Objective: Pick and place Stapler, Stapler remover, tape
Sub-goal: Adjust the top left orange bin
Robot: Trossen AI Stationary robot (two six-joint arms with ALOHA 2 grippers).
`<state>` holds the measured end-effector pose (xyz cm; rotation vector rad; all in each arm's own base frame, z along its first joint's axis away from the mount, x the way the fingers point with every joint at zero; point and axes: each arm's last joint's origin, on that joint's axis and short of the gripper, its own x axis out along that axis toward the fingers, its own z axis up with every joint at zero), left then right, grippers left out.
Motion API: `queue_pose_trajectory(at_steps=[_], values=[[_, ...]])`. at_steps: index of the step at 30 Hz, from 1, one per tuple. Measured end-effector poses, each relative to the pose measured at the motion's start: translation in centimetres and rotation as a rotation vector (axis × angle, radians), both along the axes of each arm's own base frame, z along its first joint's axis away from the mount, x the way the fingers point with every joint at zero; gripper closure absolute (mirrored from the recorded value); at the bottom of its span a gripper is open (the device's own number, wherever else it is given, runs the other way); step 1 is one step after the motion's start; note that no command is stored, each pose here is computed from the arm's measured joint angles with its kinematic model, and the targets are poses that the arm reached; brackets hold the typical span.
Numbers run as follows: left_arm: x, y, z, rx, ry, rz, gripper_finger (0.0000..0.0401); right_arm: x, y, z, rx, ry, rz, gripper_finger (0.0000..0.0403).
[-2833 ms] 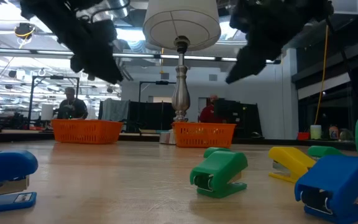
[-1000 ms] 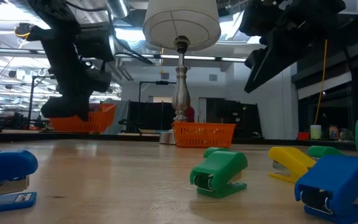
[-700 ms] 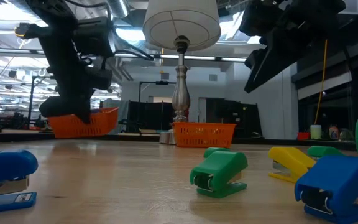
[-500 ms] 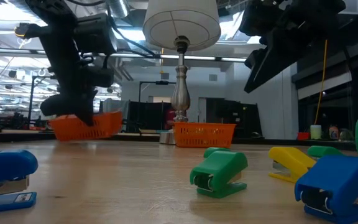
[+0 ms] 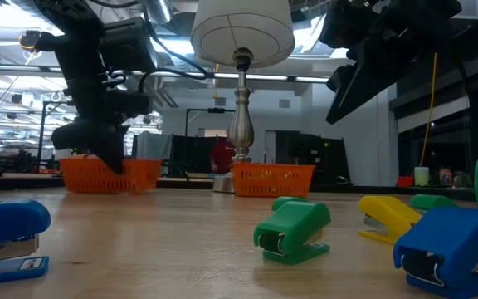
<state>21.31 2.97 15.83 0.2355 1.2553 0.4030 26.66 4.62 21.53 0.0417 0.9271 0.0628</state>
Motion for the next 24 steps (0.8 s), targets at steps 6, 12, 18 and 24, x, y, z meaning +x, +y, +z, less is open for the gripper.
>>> queue_pose_trajectory(at_steps=[6, 12, 18, 24], values=[[0.0, -0.1, 0.0, -0.021, -0.002, -0.007, 0.0378, 0.0, 0.0, 0.0, 0.0, 0.0, 0.0, 0.0183], [0.0, 0.0, 0.0, 0.015, 0.014, -0.026, 0.0353, 0.0, 0.0, 0.0, 0.0, 0.0, 0.0, 0.0183], [0.0, 0.0, 0.4, 0.026, 0.001, -0.018, 0.0322, 0.0, 0.0, 0.0, 0.0, 0.0, 0.0, 0.0183], [0.3, -0.1, 2.5, 0.015, -0.051, 0.018, 0.0304, 0.0, 0.0, 0.0, 0.0, 0.0, 0.0, 0.0183]])
